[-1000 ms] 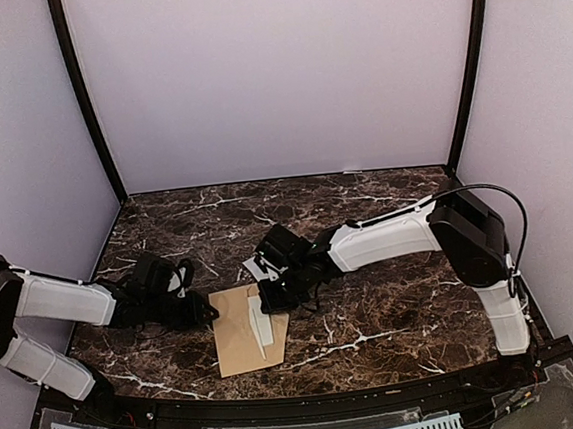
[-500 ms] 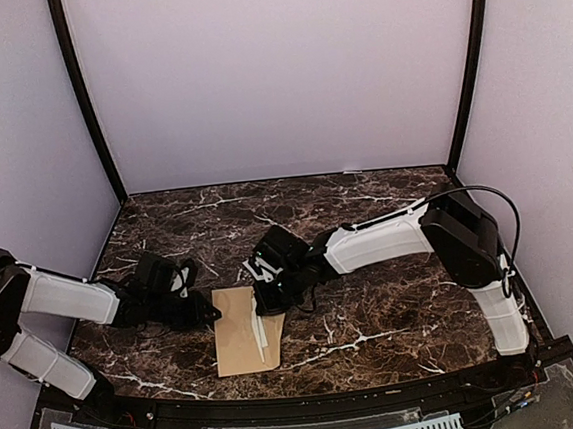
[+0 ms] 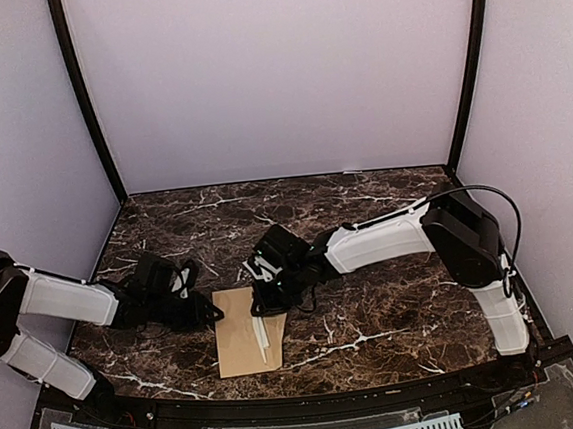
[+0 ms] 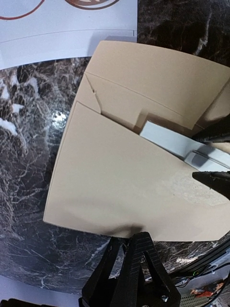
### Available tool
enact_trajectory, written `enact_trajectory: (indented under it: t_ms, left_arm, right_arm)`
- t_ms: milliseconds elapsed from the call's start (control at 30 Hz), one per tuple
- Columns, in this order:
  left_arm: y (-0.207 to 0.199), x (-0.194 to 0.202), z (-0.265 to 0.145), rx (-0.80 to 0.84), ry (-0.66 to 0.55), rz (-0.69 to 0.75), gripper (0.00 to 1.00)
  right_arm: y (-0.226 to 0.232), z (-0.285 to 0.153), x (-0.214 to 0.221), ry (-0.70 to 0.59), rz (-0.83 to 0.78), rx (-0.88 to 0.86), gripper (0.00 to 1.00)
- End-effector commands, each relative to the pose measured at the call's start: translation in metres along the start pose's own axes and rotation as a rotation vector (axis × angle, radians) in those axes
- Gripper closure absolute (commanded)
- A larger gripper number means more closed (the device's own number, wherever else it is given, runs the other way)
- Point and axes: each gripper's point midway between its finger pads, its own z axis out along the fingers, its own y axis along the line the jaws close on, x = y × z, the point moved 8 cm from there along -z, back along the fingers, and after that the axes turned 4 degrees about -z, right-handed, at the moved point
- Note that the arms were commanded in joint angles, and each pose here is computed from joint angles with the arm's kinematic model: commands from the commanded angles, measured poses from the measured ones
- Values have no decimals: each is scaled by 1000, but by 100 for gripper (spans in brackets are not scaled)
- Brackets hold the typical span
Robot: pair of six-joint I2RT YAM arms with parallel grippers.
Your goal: Place the letter into the envelope and seal it
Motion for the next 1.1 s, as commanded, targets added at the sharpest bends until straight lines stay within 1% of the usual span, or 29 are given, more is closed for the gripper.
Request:
enact_trajectory:
  t_ms: [0,200,300,367,433,600,800,933,1067]
  left_arm:
    - [9,13,-9,-50,27,-9,71]
    - [8,21,-18,-10,31,-29,62]
    - [8,30,-21,36,52,-59,61]
    - [8,35,-21,59,68,-62,63]
    - [9,40,-19,54,86,-53,64]
    - [10,47,-14,41,127,-43,66]
    - [11,48,-11,30,136,-41,76]
    - [12,49,-9,26,145,-44,79]
    - [13,51,-7,25,155,-47,80]
  right_arm:
    - [14,-28,-5,-63,-17,-2,78]
    - [9,-39,16,-31,3,36,75]
    - [14,-39,28,-9,10,22,76]
    - [15,-36,36,6,15,9,81]
    - [13,-33,43,22,27,7,83]
    - [8,-27,52,40,43,10,83]
    - [6,-16,53,53,46,0,84]
    - [6,-10,53,61,50,-19,87]
    - [7,-7,52,63,53,-27,89]
